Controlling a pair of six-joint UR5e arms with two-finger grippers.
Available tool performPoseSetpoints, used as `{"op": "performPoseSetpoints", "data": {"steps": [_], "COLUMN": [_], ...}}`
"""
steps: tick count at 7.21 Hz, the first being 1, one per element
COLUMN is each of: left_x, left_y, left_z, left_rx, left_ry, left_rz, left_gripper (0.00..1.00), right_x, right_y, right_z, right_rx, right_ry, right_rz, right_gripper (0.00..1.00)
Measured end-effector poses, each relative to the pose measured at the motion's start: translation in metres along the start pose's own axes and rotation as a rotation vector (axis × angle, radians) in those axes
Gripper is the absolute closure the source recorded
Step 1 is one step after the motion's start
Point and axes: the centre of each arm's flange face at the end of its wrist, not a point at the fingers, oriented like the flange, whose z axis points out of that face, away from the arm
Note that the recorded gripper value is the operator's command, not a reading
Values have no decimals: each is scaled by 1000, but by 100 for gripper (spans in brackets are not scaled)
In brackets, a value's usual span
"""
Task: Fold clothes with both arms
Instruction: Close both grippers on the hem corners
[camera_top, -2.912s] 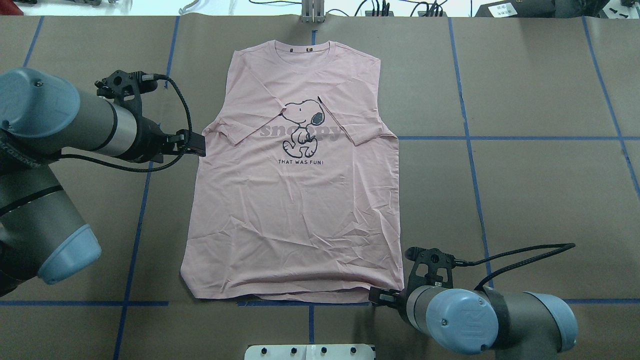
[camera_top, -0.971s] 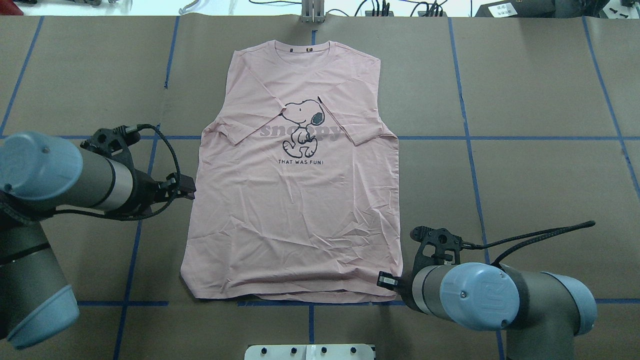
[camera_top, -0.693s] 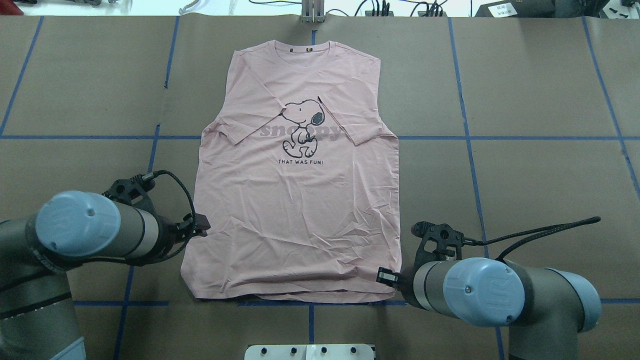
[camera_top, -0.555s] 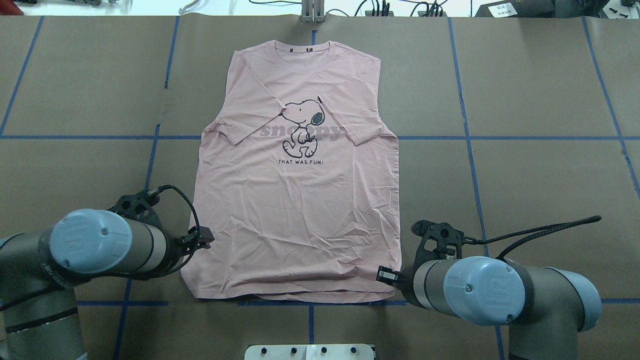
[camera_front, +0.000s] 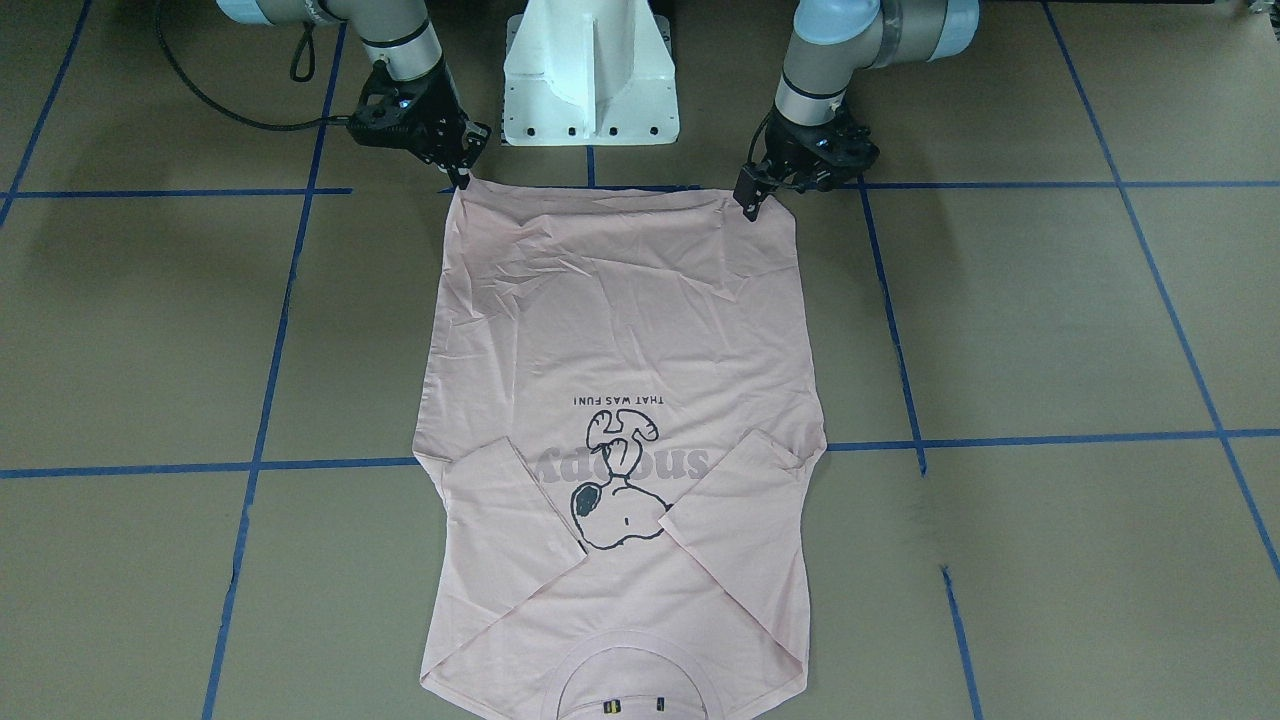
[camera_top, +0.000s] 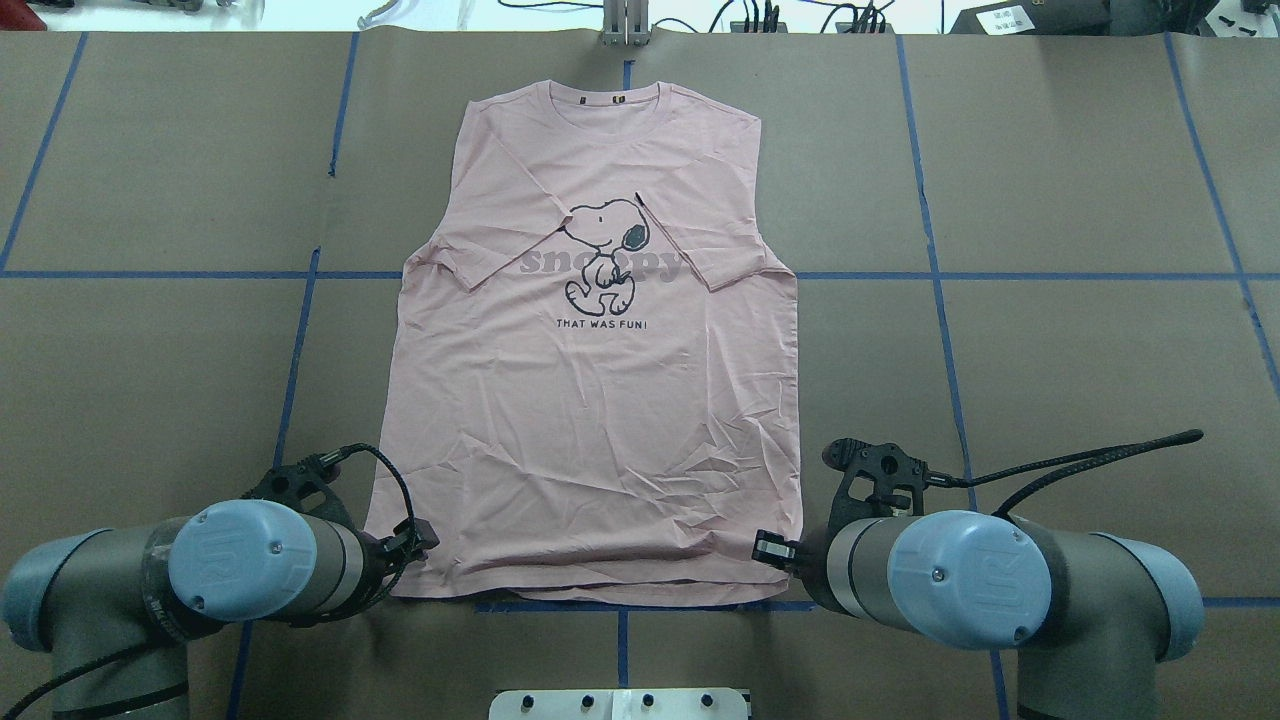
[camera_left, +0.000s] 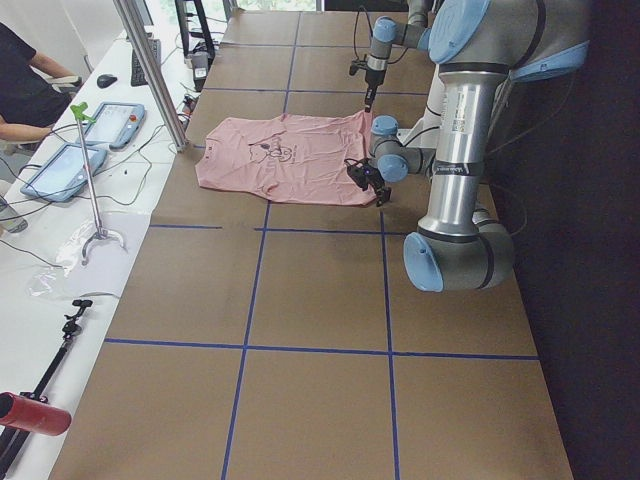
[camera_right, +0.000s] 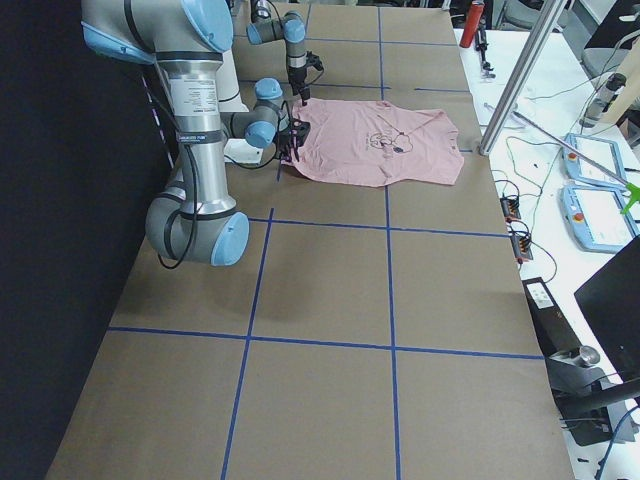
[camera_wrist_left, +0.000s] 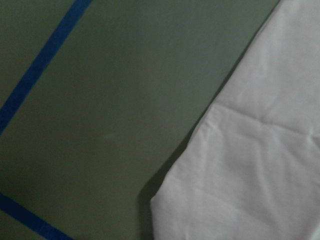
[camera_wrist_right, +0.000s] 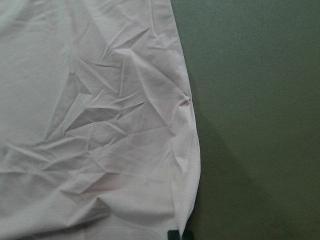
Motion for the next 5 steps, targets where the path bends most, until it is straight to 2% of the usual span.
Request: {"op": "performPoseSetpoints", "data": {"steps": [1, 2, 3, 5], "left_x": [0, 1, 2, 5], "left_y": [2, 2, 3, 5], "left_z": [1, 0, -1, -5], "left_rx": [1, 1, 0, -7], "left_ry": [0, 2, 5, 14], "left_rz": [-3, -4, -4, -2], "left_gripper": [48, 77, 100, 100], "right_x": [0, 0, 0, 0], "right_y": [-1, -3, -3, -5], "right_z": [0, -1, -2, -2], "right_rx": [1, 3, 4, 5], "right_ry": [-1, -2, -3, -4], "right_rz": [1, 2, 3, 2], "right_gripper": [100, 100, 100, 100]}}
